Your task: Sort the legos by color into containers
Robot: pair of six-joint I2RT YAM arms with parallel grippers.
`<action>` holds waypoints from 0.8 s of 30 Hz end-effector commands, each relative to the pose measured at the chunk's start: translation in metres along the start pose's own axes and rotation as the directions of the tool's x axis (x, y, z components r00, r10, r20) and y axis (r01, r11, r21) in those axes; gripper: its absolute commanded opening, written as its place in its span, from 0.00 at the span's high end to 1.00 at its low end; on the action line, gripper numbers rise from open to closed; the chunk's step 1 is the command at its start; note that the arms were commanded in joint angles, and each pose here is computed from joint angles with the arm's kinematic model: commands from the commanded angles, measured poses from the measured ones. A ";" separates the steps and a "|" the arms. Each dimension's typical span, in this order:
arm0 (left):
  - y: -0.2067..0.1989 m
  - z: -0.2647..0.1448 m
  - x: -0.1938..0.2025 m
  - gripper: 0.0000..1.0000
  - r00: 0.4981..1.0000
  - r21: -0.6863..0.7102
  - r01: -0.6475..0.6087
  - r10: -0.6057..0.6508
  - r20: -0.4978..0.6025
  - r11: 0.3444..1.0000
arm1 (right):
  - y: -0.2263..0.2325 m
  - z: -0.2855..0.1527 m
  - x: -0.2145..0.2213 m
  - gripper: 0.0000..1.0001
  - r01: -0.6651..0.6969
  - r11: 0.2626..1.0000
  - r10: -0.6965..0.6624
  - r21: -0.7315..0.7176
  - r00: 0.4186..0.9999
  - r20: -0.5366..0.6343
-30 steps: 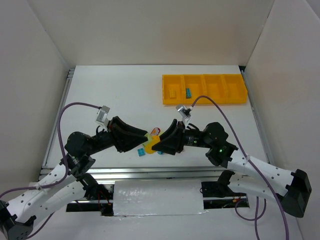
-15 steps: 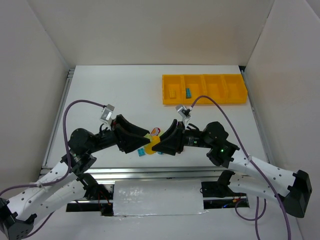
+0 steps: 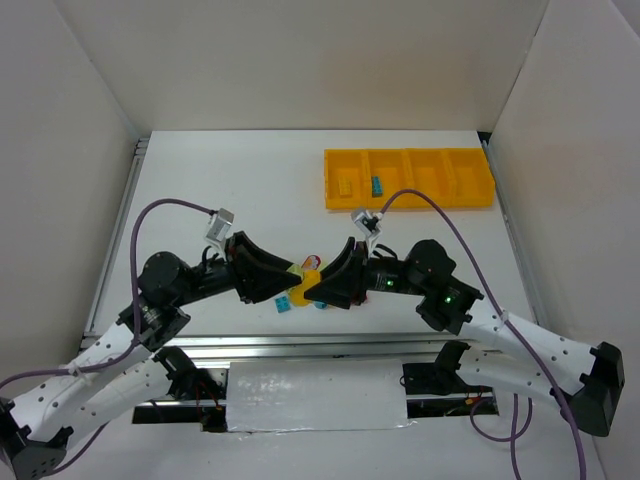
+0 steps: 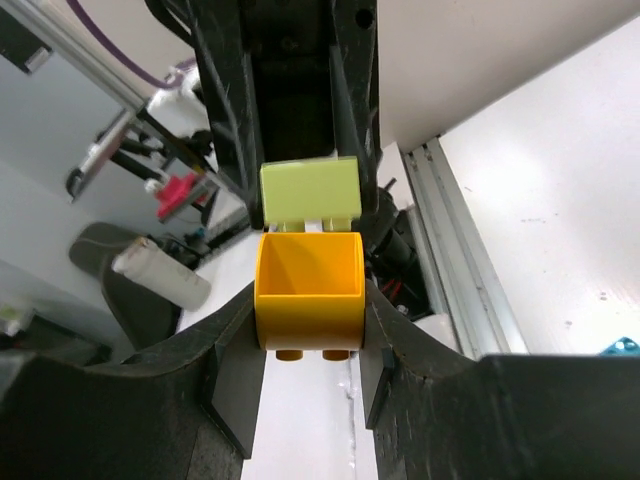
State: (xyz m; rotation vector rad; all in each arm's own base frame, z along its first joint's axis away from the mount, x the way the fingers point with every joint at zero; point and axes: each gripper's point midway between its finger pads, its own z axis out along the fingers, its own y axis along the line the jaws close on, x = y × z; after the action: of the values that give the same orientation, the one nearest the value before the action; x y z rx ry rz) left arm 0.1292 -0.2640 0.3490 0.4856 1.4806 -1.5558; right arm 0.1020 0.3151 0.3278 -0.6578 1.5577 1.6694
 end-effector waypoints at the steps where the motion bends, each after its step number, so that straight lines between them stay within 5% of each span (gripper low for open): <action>1: -0.005 -0.005 -0.029 1.00 0.994 -0.071 -0.080 0.085 0.075 0.994 | -0.003 -0.004 0.000 1.00 0.083 0.997 -0.082 0.012 0.996 -0.044; 7: 0.000 -0.018 -0.055 1.00 0.980 -0.210 -0.133 0.160 0.117 0.969 | -0.042 -0.032 0.017 1.00 0.078 0.997 -0.076 0.028 0.994 -0.081; 11: 0.009 -0.026 -0.060 1.00 0.980 -0.300 -0.124 0.164 0.110 0.946 | -0.104 -0.044 -0.003 1.00 0.037 0.947 -0.027 0.319 0.999 -0.036; 12: 0.013 -0.026 -0.060 1.00 0.981 -0.323 -0.121 0.163 0.104 0.939 | -0.136 -0.054 -0.047 1.00 0.023 0.847 -0.083 0.530 0.993 0.090; 13: 0.027 -0.029 -0.053 1.00 0.987 -0.380 -0.106 0.145 0.075 0.919 | -0.181 -0.066 -0.036 1.00 -0.062 0.720 0.007 0.692 0.997 0.082; 15: 0.037 -0.030 -0.046 1.00 0.990 -0.419 -0.100 0.131 0.045 0.902 | -0.223 -0.092 -0.092 1.00 -0.116 0.494 -0.079 0.862 0.981 0.177; 17: 0.047 -0.030 -0.037 1.00 0.994 -0.443 -0.095 0.112 0.013 0.891 | -0.285 -0.102 -0.080 1.00 -0.118 0.310 0.015 0.943 0.993 0.119; 18: 0.051 -0.031 -0.031 1.00 0.995 -0.450 -0.092 0.100 -0.007 0.888 | -0.293 -0.103 -0.123 1.00 -0.142 0.271 -0.049 0.952 0.986 0.160; 21: 0.054 -0.034 -0.021 1.00 0.995 -0.453 -0.095 0.088 -0.037 0.886 | -0.354 -0.098 -0.154 1.00 -0.140 0.135 -0.045 0.981 0.988 0.148; 22: 0.053 -0.036 -0.019 1.00 0.995 -0.450 -0.096 0.085 -0.044 0.888 | -0.394 -0.110 -0.131 1.00 -0.106 0.026 0.030 0.994 0.994 0.106; 24: 0.052 -0.041 -0.017 1.00 0.994 -0.458 -0.109 0.093 -0.058 0.882 | -0.407 -0.104 -0.171 1.00 -0.107 0.006 0.004 0.994 0.994 0.107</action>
State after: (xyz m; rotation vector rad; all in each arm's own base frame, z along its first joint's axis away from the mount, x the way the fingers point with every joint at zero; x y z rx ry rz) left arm 0.1718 -0.2208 0.3192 0.2760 1.7830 -1.0988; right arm 0.4986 0.2157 0.2272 0.2533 2.1002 0.4276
